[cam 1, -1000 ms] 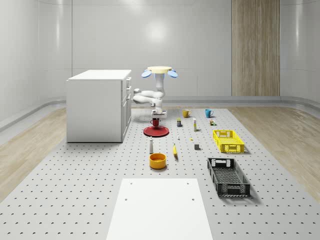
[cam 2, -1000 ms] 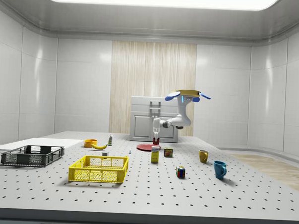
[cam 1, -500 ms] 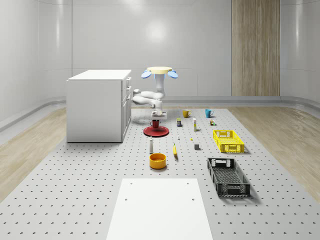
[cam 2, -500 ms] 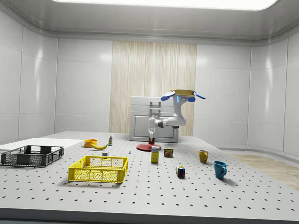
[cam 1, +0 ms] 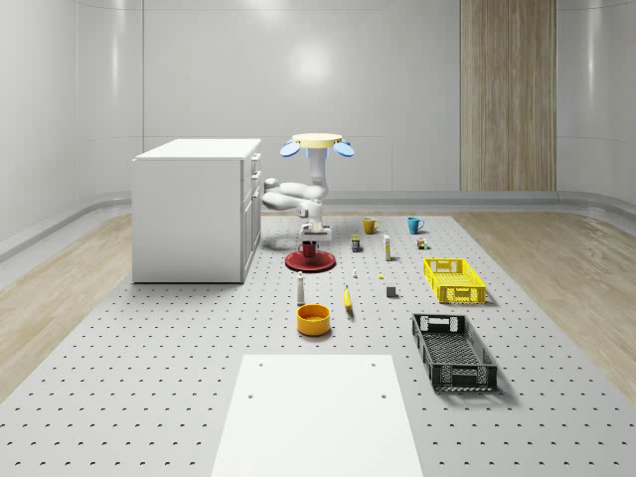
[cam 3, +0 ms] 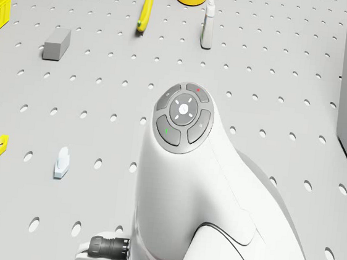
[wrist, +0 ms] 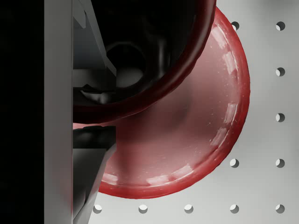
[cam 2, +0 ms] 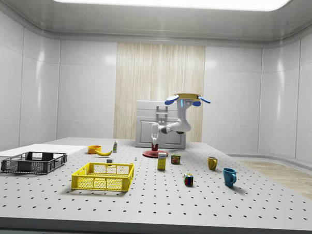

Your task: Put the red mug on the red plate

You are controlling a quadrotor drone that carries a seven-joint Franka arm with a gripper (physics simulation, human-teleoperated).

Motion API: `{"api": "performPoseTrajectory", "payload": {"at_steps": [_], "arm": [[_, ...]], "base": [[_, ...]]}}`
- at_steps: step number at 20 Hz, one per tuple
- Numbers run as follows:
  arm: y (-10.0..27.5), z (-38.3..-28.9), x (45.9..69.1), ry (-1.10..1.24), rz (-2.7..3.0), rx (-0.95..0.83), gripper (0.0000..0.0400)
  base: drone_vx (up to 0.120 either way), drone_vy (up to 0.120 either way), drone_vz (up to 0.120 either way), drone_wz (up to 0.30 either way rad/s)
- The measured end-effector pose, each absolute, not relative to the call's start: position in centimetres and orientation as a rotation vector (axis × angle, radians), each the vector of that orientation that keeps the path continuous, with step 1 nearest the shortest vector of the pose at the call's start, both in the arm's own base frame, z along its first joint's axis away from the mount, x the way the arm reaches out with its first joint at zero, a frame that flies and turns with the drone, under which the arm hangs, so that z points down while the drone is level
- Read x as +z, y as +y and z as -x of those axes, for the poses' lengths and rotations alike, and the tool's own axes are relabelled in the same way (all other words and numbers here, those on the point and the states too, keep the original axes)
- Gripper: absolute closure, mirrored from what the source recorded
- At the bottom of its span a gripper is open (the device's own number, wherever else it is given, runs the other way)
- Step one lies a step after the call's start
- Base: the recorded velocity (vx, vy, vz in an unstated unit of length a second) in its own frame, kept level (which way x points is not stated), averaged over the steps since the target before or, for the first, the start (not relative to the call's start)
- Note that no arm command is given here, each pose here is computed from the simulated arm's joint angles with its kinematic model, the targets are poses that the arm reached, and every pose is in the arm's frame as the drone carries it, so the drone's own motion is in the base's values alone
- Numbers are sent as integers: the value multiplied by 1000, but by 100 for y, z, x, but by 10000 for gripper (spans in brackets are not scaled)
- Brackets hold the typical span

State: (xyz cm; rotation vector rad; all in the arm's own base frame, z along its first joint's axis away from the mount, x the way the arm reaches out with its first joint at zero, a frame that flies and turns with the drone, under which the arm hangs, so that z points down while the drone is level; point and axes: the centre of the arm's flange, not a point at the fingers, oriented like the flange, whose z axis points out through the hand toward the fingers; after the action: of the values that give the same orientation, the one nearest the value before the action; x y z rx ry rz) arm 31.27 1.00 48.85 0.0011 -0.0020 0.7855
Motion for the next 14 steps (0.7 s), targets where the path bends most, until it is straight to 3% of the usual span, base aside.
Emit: {"api": "performPoseTrajectory", "payload": {"at_steps": [4, 5, 7, 9, 14], "arm": [[100, -3127, 5012, -2, -1, 786, 300], [100, -3127, 5034, -2, -1, 786, 276], [100, -3127, 5067, -2, -1, 786, 168], [100, -3127, 5070, -2, -1, 786, 102], [100, -3127, 4958, -2, -1, 786, 29]], "base": [[0, 0, 0, 0], [0, 0, 0, 0], [0, 0, 0, 0], [0, 0, 0, 0], [0, 0, 0, 0]]}}
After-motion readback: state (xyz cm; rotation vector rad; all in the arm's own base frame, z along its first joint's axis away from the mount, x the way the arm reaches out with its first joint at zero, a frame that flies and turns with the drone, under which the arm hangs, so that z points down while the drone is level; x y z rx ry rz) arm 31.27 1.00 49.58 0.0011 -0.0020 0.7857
